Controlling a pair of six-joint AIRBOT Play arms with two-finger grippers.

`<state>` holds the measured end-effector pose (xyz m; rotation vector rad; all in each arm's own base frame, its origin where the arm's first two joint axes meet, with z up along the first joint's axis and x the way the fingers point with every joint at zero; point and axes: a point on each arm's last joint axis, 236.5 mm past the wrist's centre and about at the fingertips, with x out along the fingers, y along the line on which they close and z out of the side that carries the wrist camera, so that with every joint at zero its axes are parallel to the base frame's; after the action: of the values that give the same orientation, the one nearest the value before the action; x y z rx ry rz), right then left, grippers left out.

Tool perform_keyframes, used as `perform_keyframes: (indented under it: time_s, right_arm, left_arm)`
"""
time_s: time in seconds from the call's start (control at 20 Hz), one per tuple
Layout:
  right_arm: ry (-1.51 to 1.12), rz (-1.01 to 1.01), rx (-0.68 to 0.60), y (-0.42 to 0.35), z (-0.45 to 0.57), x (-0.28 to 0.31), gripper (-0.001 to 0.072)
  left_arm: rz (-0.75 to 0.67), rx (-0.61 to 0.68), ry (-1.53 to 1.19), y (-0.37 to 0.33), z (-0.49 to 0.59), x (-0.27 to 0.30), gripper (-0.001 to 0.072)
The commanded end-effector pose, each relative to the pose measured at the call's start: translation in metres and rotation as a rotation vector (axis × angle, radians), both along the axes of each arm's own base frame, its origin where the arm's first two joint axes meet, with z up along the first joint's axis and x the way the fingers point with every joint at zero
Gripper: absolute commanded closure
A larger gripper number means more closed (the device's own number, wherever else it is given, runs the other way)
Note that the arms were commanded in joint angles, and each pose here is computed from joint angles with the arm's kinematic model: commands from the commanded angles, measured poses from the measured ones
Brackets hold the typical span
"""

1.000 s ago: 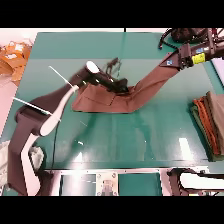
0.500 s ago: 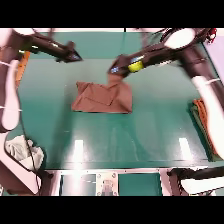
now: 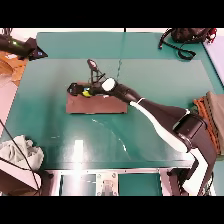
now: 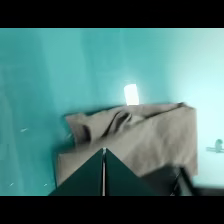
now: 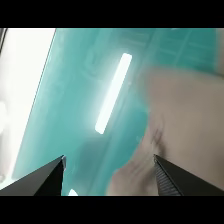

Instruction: Fold the shirts.

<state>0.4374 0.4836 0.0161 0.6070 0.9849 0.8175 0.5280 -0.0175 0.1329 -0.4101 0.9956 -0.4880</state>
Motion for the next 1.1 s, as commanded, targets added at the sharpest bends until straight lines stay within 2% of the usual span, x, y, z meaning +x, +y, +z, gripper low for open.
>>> perform_keyframes:
  time_s: [0.0, 0.15, 0.3, 0.4, 0.6, 0.9, 0.95, 1.0, 1.05]
  right_arm:
    - [0.066, 0.002, 0.007, -0.070, 0.025, 0.029, 0.0099]
    - [0.119, 0.019, -0.081, -0.172, 0.038, 0.042, 0.0100]
    - [0.252, -0.027, -0.255, -0.259, -0.006, 0.033, 0.0099]
    - [0.348, -0.065, -0.289, -0.288, -0.043, 0.020, 0.0099]
    - [0.405, -0.087, -0.314, -0.284, -0.102, -0.006, 0.0099]
    - [0.319, -0.020, -0.283, -0.214, -0.109, -0.017, 0.0100]
    - [0.303, -0.018, -0.279, -0.204, -0.107, -0.018, 0.0130]
    - [0.294, -0.015, -0.270, -0.195, -0.106, -0.019, 0.0429]
    - [0.290, -0.010, -0.262, -0.188, -0.103, -0.021, 0.0577]
  left_arm:
    - [0.026, 0.060, 0.020, 0.021, -0.012, -0.002, 0.0686]
    - [0.051, 0.155, 0.049, 0.039, -0.026, -0.004, 0.0687]
    - [0.080, 0.237, 0.077, 0.058, -0.036, -0.007, 0.0686]
    - [0.107, 0.278, 0.099, 0.069, -0.041, -0.009, 0.0687]
    - [0.148, 0.310, 0.126, 0.080, -0.046, -0.011, 0.0686]
    - [0.182, 0.289, 0.148, 0.079, -0.046, -0.011, 0.0686]
    - [0.184, 0.288, 0.150, 0.079, -0.046, -0.012, 0.0686]
    - [0.183, 0.288, 0.152, 0.079, -0.046, -0.012, 0.0686]
    - [0.180, 0.288, 0.156, 0.079, -0.046, -0.013, 0.0686]
